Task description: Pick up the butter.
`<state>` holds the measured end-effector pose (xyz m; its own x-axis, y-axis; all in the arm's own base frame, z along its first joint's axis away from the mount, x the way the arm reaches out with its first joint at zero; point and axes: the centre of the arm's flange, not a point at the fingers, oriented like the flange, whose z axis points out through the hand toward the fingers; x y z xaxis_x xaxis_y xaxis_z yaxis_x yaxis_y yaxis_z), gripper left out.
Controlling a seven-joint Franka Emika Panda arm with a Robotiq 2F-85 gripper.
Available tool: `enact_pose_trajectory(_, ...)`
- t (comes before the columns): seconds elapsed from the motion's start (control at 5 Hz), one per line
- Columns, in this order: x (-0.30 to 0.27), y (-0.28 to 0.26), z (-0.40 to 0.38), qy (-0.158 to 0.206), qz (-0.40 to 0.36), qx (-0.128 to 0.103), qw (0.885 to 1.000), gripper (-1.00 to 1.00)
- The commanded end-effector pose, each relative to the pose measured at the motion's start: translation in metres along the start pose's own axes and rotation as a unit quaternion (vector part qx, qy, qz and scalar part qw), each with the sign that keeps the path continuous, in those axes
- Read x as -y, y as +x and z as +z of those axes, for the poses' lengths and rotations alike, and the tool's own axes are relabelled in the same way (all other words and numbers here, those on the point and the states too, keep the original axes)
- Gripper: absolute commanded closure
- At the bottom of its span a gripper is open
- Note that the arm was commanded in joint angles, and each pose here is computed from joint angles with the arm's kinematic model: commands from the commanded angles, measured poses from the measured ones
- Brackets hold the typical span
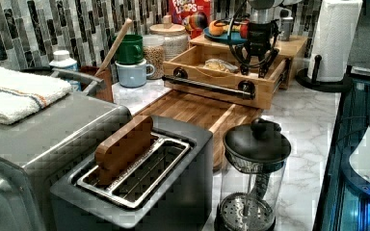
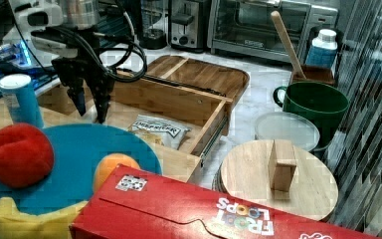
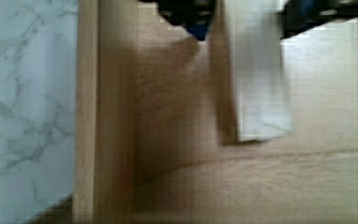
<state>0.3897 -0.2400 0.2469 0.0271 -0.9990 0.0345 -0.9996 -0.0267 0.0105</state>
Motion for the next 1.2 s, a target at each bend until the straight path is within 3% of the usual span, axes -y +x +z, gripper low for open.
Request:
enact_pose_trajectory(0.2,0.001,0.007,-0.015,0.048,0.001,-0.025,0.999,1.00)
enact_pose_trajectory(0.4,0.013,-0.001,-0.042,0.029,-0.007,-0.019,0.999,1.00)
enact_pose_trajectory(0.6,0.025,-0.010,-0.072,0.040,-0.044,-0.037,0.998,1.00)
enact_pose_trajectory(0.8,0.050,-0.017,-0.084,0.046,-0.057,-0.070,0.995,1.00)
enact_pose_trajectory(1.0,0.071,-0.018,-0.097,0.076,-0.076,-0.086,0.990,1.00)
enact_pose_trajectory(1.2,0.097,-0.026,-0.122,0.071,-0.081,-0.080,0.991,1.00)
